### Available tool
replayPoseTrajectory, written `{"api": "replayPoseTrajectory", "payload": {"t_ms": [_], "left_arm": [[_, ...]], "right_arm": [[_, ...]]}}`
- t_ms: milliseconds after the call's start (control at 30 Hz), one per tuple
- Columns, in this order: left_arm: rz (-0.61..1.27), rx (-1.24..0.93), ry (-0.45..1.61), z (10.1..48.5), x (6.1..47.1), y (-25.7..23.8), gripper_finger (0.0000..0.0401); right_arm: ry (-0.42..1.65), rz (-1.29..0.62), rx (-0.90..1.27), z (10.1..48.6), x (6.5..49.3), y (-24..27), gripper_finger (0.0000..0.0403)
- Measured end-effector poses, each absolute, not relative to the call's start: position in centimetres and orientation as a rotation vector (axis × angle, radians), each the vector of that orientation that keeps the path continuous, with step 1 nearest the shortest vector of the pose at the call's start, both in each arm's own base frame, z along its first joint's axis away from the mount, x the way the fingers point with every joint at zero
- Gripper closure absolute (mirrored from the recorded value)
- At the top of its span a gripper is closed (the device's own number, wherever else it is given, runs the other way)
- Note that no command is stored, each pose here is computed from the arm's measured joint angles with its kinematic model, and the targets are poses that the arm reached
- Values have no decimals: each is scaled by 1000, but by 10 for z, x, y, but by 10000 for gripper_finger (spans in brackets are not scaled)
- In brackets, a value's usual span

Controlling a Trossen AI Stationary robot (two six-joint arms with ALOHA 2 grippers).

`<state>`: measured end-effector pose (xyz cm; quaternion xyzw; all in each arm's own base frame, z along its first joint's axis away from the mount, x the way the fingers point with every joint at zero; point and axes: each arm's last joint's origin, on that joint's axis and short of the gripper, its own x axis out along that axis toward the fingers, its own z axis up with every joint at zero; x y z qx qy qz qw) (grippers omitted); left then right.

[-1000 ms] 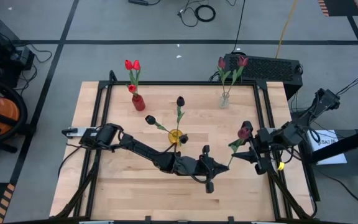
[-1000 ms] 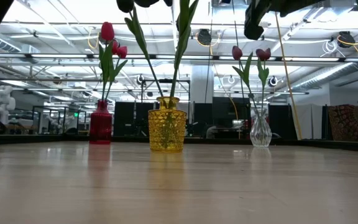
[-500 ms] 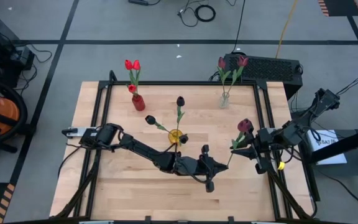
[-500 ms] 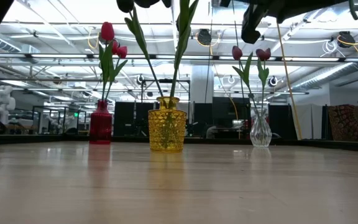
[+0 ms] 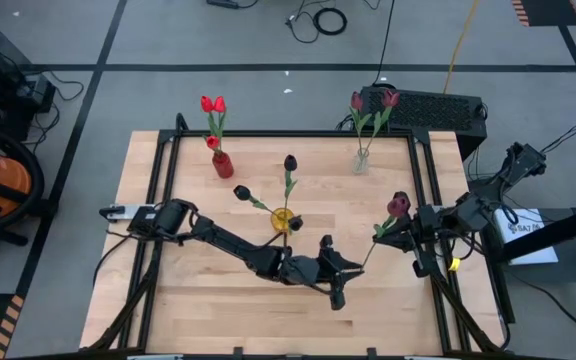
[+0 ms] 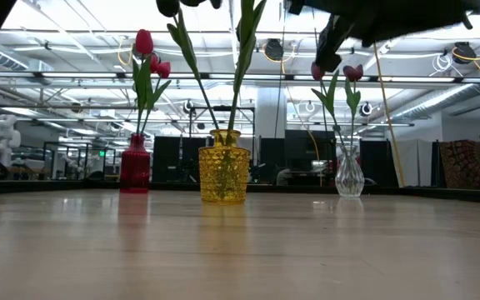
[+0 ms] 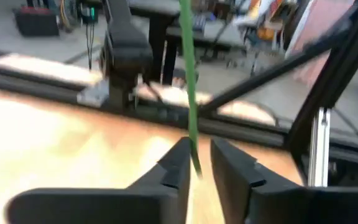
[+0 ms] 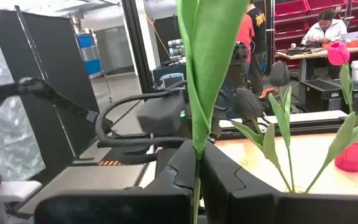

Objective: Sort flowers into vase by color
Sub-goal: Put the dark red flower into the transparent vase

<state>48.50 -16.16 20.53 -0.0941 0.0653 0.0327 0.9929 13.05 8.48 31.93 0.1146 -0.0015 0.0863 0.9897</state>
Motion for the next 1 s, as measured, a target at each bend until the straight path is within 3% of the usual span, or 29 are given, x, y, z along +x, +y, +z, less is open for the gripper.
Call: {"api": "replayPoseTrajectory", "payload": {"t_ms": [267, 433, 700, 1000], "left_arm": [[71, -199, 353, 183, 470, -184, 269], [15, -143, 465, 173, 452, -215, 267], [-13, -76, 458, 173, 430, -253, 267], [91, -23, 353, 180, 428, -260, 267]], "right_arm": [[-1, 105, 155, 320, 123, 77, 402], [1, -159, 11, 319, 121, 67, 402], [3, -530, -225, 328, 128, 41, 402], [-44, -695, -300, 337, 138, 3, 403]]}}
